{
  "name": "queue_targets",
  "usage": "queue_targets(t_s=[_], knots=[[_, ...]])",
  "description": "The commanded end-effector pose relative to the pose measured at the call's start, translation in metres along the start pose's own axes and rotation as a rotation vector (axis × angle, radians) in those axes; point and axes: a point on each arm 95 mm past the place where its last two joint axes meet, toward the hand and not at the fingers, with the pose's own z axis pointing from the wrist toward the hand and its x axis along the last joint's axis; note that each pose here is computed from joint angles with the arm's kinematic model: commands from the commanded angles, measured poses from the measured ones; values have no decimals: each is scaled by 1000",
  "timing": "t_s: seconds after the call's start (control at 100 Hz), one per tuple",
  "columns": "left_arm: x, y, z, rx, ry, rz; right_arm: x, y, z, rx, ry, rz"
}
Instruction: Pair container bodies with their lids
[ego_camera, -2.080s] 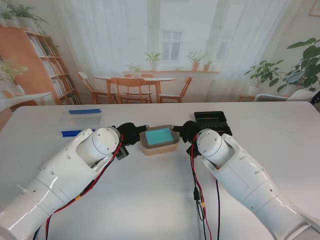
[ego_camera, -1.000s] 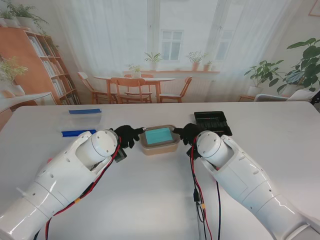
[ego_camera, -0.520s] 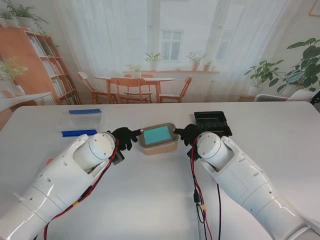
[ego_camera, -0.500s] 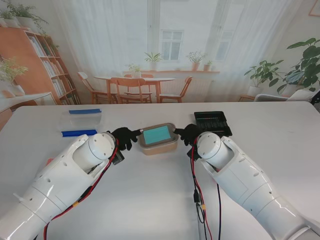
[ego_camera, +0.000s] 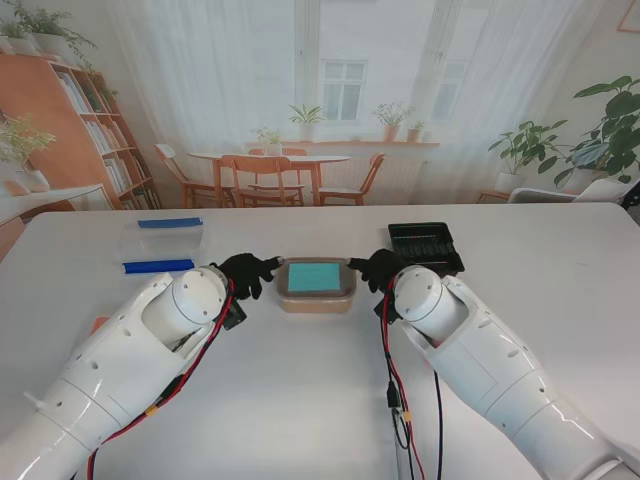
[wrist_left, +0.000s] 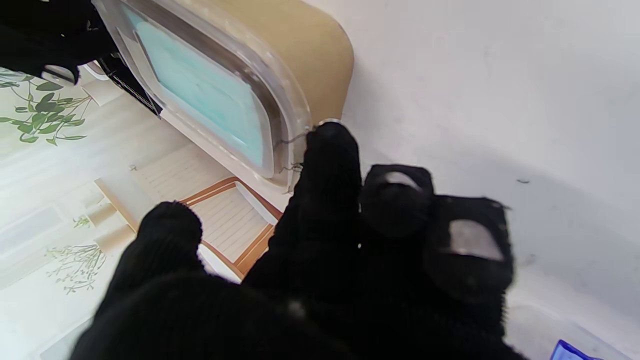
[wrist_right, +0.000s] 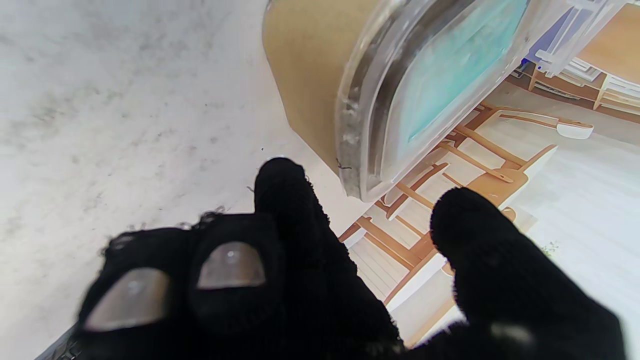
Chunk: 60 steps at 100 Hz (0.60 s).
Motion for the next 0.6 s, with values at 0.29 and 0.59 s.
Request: queue_targets(t_s=[0.29, 0.59], knots=[[-3, 1, 1, 4, 10, -2, 0, -3, -9, -72, 67, -22], [-4, 3, 1, -2, 17, 4, -2, -5, -22, -189, 169, -127]])
